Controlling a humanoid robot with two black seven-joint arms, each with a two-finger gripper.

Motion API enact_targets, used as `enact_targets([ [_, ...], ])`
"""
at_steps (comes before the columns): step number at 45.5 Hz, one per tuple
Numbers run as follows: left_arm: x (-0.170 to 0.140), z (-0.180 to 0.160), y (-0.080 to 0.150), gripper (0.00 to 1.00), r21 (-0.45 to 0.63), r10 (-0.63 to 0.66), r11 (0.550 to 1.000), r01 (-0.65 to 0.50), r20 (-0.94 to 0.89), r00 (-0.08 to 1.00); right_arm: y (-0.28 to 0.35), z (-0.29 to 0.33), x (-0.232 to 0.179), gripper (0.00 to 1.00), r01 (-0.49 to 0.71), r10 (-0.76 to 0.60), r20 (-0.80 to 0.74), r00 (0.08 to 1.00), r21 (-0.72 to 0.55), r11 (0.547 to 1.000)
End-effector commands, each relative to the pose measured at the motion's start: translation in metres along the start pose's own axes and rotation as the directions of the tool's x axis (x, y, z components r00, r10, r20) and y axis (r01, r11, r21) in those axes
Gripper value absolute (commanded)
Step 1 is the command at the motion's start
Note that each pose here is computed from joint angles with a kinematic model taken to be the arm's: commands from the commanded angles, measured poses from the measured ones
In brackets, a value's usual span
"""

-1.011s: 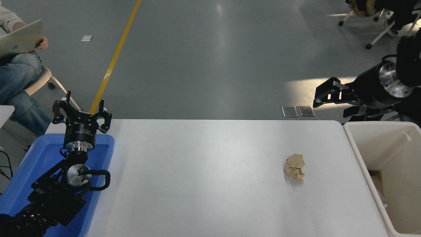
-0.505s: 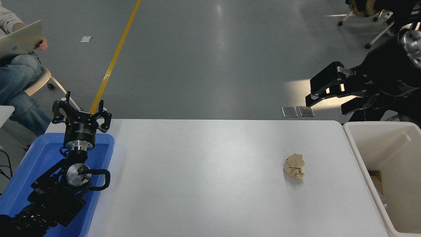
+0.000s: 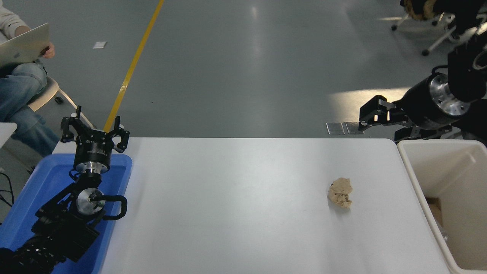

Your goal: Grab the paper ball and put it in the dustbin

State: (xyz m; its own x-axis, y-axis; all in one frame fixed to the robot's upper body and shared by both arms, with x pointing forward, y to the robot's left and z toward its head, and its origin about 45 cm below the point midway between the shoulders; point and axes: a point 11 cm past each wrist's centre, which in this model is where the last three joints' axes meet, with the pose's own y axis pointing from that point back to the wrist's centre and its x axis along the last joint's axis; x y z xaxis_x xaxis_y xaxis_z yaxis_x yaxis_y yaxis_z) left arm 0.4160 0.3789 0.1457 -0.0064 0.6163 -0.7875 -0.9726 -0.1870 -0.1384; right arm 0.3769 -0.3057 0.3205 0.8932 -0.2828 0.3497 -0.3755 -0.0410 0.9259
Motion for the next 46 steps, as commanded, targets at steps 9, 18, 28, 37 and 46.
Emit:
enact_targets([
  [9,0.000,0.000,0.000,0.99,0.000,0.000,1.000,0.000,0.000,1.000,-0.124,0.038,-0.036,0.88,0.051,-0.046,0.111,0.993,-0.047,0.998],
  [18,0.000,0.000,0.000,0.99,0.000,0.000,1.000,0.000,0.000,1.000,-0.162,0.036,-0.054,0.88,0.057,-0.051,0.108,0.993,-0.053,0.997],
  [28,0.000,0.000,0.000,0.99,0.000,0.000,1.000,0.000,0.000,1.000,-0.202,0.024,-0.072,0.88,0.048,-0.043,0.079,0.996,-0.055,0.997],
  [37,-0.001,0.000,-0.001,0.99,-0.001,-0.003,1.000,0.003,-0.001,1.000,-0.216,0.019,-0.079,0.88,0.042,-0.039,0.072,0.997,-0.045,0.998],
  [46,-0.001,0.000,-0.001,0.99,-0.001,-0.003,1.000,0.003,-0.001,1.000,-0.229,0.023,-0.089,0.88,0.039,-0.036,0.056,0.998,-0.062,0.997],
])
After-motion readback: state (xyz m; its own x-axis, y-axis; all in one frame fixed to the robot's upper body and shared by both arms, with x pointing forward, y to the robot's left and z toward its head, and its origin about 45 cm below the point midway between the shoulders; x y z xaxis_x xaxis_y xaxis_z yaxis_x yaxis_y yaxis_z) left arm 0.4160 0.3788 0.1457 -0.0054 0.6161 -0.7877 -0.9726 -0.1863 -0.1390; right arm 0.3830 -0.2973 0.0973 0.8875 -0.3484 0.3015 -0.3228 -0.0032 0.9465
